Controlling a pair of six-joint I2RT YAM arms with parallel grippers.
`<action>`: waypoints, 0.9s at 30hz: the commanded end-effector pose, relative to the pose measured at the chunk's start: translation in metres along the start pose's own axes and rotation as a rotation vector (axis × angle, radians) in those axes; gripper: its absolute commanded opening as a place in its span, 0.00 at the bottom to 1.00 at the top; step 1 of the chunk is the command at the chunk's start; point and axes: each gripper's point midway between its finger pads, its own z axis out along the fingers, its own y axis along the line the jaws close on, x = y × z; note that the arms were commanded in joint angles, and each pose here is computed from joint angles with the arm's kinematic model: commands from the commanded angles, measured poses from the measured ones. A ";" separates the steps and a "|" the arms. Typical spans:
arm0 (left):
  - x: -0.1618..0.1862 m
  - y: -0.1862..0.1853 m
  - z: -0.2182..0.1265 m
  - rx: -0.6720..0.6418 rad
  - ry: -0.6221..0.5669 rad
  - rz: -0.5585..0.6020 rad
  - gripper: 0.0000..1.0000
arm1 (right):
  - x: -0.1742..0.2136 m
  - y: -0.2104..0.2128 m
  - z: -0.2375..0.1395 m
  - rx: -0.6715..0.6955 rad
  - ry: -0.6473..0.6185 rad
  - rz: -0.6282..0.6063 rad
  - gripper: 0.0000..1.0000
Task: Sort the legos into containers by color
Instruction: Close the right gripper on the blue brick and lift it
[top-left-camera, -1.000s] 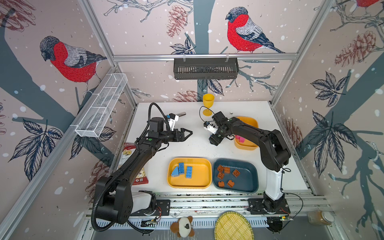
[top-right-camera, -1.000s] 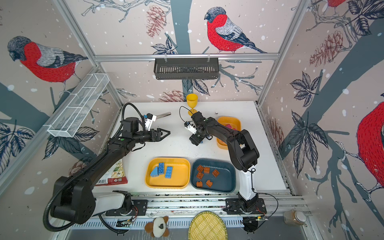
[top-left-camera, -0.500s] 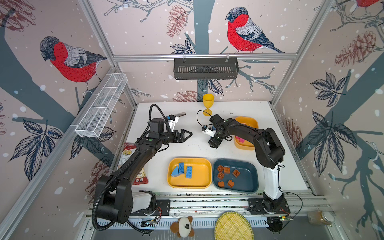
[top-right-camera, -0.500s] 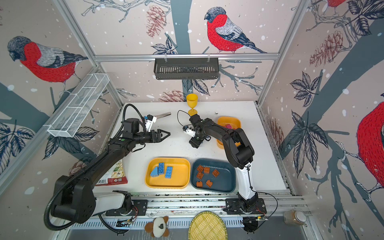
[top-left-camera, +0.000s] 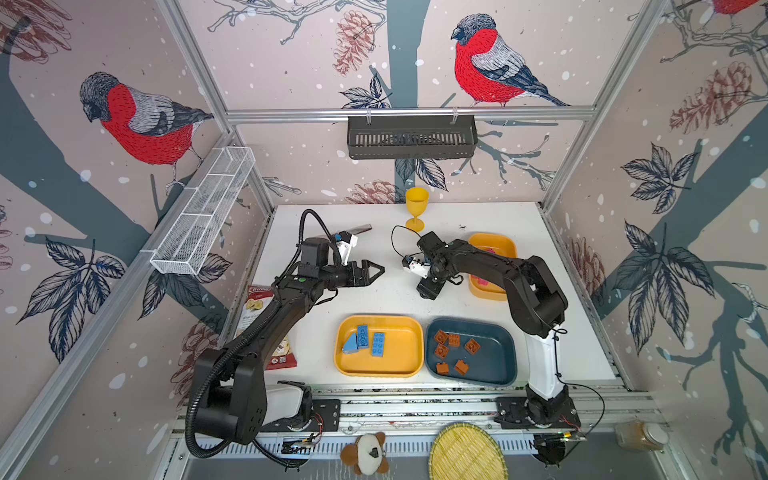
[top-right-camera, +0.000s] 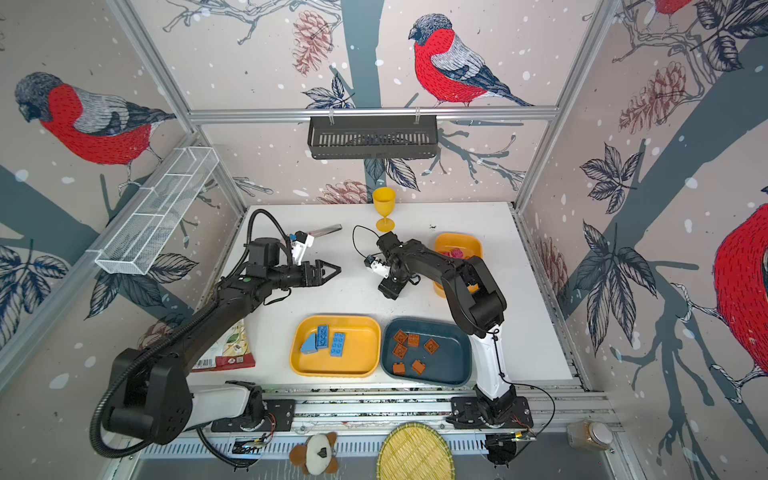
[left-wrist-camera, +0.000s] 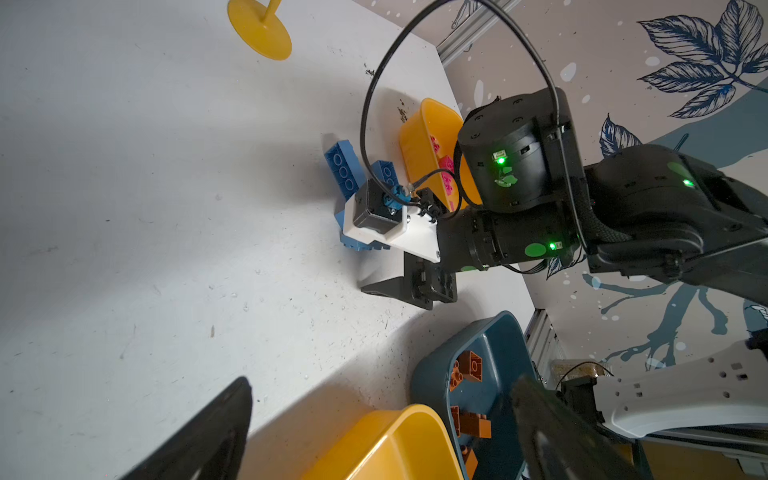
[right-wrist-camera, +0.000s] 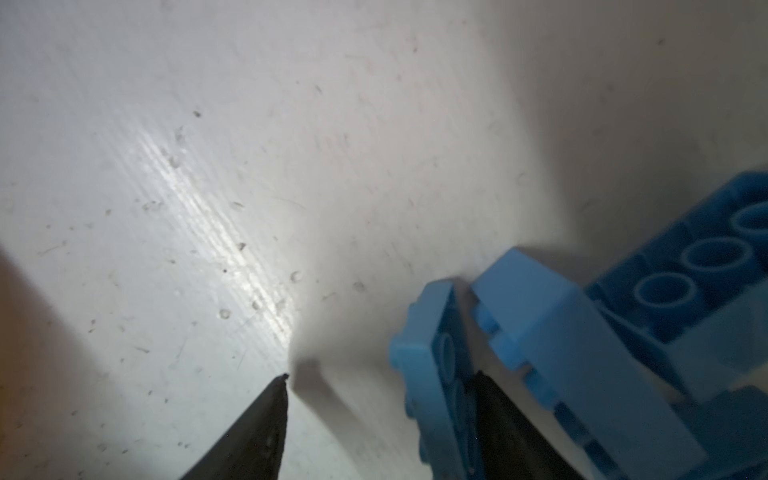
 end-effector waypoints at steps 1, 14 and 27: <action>-0.003 0.000 0.001 0.008 -0.010 0.026 0.97 | 0.002 0.015 -0.005 -0.046 0.002 0.008 0.71; -0.002 0.001 0.002 0.014 -0.004 0.023 0.97 | -0.015 0.012 -0.016 -0.012 -0.064 0.062 0.70; -0.003 0.002 0.003 0.012 -0.001 0.021 0.97 | -0.006 0.001 -0.010 0.039 -0.032 0.094 0.73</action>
